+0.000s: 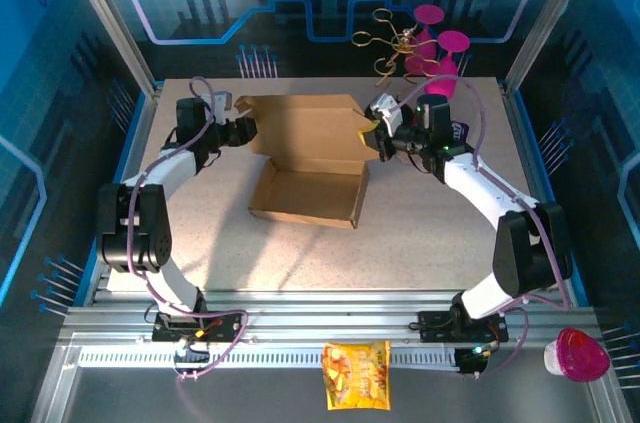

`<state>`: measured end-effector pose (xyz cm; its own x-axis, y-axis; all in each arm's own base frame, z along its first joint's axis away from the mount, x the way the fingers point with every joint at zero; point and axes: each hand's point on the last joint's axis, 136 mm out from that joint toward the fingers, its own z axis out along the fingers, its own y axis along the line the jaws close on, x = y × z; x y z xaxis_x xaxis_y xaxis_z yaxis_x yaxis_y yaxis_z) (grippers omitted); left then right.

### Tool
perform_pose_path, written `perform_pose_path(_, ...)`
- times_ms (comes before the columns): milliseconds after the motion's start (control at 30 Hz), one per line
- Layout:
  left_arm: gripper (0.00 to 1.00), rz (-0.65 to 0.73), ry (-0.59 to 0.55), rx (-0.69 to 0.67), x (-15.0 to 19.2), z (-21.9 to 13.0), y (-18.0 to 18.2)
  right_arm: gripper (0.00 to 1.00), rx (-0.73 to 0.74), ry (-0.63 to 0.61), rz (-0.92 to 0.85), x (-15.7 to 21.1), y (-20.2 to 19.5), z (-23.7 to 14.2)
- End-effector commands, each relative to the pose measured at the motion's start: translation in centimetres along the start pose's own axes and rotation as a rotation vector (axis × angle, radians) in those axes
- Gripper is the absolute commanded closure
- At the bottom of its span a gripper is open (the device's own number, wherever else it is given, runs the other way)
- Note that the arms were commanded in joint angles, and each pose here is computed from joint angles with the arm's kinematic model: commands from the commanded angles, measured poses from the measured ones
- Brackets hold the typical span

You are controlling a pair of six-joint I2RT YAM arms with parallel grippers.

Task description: Fold the paper box

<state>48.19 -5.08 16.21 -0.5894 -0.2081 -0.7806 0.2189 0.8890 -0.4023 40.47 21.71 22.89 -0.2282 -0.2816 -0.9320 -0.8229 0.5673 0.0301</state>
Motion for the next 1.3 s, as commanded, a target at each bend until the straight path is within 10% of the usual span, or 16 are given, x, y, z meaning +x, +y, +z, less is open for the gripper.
perform_pose_path(0, 0.52, -0.028, -0.003, 0.034, -1.1, 0.2, -0.8, 1.0, -0.013, 0.017, -0.001, 0.0, 0.2, 0.8)
perform_pose_path(133, 0.82, -0.061, -0.004, 0.037, -1.3, -0.2, -1.3, 1.0, 0.003, 0.02, -0.002, -0.2, 0.1, 1.4)
perform_pose_path(300, 0.93, -0.081, -0.026, 0.04, -1.8, -1.2, -2.1, 1.0, 0.043, 0.029, -0.002, -0.6, 0.1, 2.1)
perform_pose_path(1267, 1.0, -0.309, -0.225, -0.128, 1.6, -9.1, -4.0, 1.0, 0.461, -0.093, 0.08, -1.0, 0.1, 8.1)
